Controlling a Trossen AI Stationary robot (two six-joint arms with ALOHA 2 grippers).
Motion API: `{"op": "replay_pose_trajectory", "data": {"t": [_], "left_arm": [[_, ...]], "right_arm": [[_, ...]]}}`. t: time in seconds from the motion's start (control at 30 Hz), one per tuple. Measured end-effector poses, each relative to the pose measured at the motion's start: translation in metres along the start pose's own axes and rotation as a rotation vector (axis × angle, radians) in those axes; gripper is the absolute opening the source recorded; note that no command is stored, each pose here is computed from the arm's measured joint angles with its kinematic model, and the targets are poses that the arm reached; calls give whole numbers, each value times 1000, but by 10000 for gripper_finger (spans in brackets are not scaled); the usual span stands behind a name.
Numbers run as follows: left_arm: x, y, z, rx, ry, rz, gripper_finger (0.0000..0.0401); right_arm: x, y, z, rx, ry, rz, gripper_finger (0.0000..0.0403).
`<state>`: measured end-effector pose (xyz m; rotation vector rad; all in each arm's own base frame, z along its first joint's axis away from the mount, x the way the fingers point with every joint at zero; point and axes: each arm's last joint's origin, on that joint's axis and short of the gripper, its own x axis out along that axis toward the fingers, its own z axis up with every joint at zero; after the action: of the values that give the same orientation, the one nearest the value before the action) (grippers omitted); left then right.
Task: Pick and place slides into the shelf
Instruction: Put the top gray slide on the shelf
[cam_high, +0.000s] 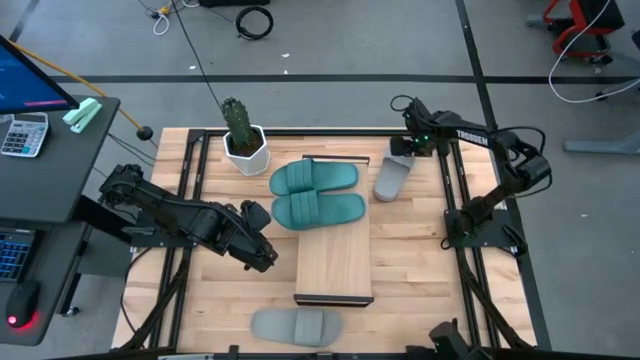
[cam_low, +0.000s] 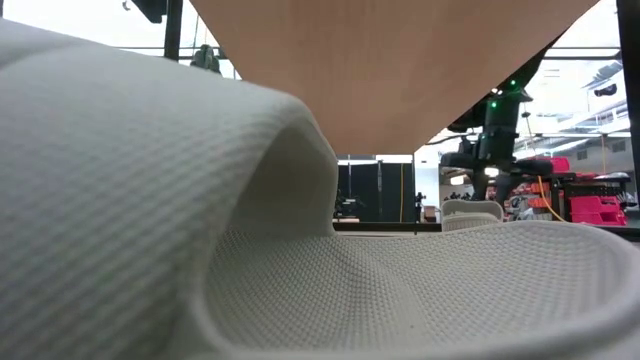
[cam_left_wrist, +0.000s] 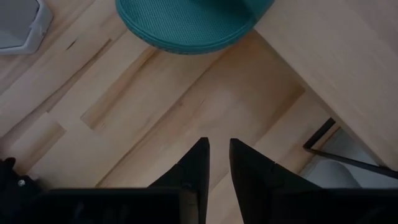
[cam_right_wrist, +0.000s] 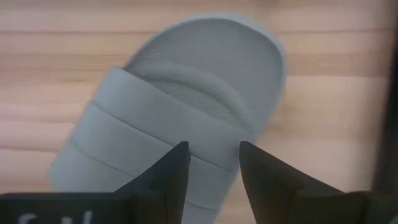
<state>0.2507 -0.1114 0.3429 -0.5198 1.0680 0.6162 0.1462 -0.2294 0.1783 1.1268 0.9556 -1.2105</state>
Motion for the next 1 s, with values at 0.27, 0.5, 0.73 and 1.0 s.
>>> {"op": "replay_pose_trajectory", "data": {"t": [0.27, 0.5, 0.73, 1.0], "left_arm": [[0, 0, 0, 0, 0, 0, 73], [0, 0, 0, -26, -1, 0, 65], [0, 0, 0, -27, -1, -2, 64], [0, 0, 0, -34, -1, -3, 61]], "right_arm": [[8, 9, -3, -90, 12, 7, 151], [-10, 11, 1, -133, -137, 12, 151], [2, -2, 8, -128, -75, -17, 151], [13, -6, 13, -188, -10, 56, 151]]}}
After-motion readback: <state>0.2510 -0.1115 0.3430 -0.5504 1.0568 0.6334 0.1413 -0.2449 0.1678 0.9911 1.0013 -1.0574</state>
